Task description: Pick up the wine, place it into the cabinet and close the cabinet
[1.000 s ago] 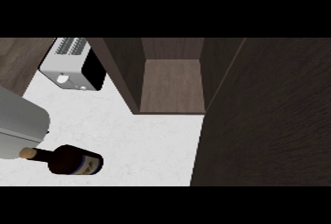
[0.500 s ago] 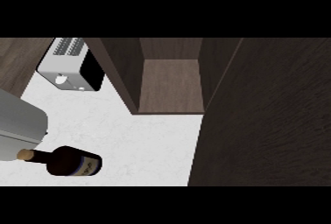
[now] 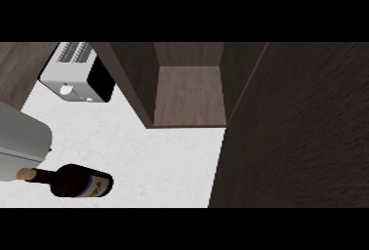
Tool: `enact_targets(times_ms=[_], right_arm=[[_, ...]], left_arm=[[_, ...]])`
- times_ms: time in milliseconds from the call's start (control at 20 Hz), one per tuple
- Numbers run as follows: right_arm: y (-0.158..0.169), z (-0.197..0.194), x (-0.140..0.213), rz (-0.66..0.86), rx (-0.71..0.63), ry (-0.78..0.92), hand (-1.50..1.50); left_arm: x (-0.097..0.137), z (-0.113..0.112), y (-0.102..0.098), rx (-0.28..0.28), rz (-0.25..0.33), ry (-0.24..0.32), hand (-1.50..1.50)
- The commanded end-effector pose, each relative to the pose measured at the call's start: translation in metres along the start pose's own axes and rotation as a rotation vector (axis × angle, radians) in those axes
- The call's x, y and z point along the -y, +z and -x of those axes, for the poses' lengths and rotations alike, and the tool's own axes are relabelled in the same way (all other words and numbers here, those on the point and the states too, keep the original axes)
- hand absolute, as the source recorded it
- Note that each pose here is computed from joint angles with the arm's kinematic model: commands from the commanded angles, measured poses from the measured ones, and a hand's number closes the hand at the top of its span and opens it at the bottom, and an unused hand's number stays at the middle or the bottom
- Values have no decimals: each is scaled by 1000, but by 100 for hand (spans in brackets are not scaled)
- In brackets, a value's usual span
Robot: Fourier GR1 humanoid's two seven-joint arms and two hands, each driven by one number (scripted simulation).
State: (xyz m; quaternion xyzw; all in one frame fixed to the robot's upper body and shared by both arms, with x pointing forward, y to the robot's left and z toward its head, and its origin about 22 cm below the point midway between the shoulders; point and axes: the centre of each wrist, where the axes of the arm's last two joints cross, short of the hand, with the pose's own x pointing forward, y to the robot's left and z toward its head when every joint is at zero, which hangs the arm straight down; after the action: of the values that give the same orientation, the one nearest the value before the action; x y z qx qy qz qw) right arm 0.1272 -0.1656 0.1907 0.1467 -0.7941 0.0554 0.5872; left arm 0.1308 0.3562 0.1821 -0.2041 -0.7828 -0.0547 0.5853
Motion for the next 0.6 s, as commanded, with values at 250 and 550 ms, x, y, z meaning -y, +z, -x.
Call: enact_targets(times_ms=[250, 550], right_arm=[[27, -38, -4, 46, 80, 50, -150], [22, -39, -3, 38, 69, 50, -150]], left_arm=[[-17, 41, 3, -54, -15, -1, -150], [-40, 84, 6, -76, -35, -21, -150]])
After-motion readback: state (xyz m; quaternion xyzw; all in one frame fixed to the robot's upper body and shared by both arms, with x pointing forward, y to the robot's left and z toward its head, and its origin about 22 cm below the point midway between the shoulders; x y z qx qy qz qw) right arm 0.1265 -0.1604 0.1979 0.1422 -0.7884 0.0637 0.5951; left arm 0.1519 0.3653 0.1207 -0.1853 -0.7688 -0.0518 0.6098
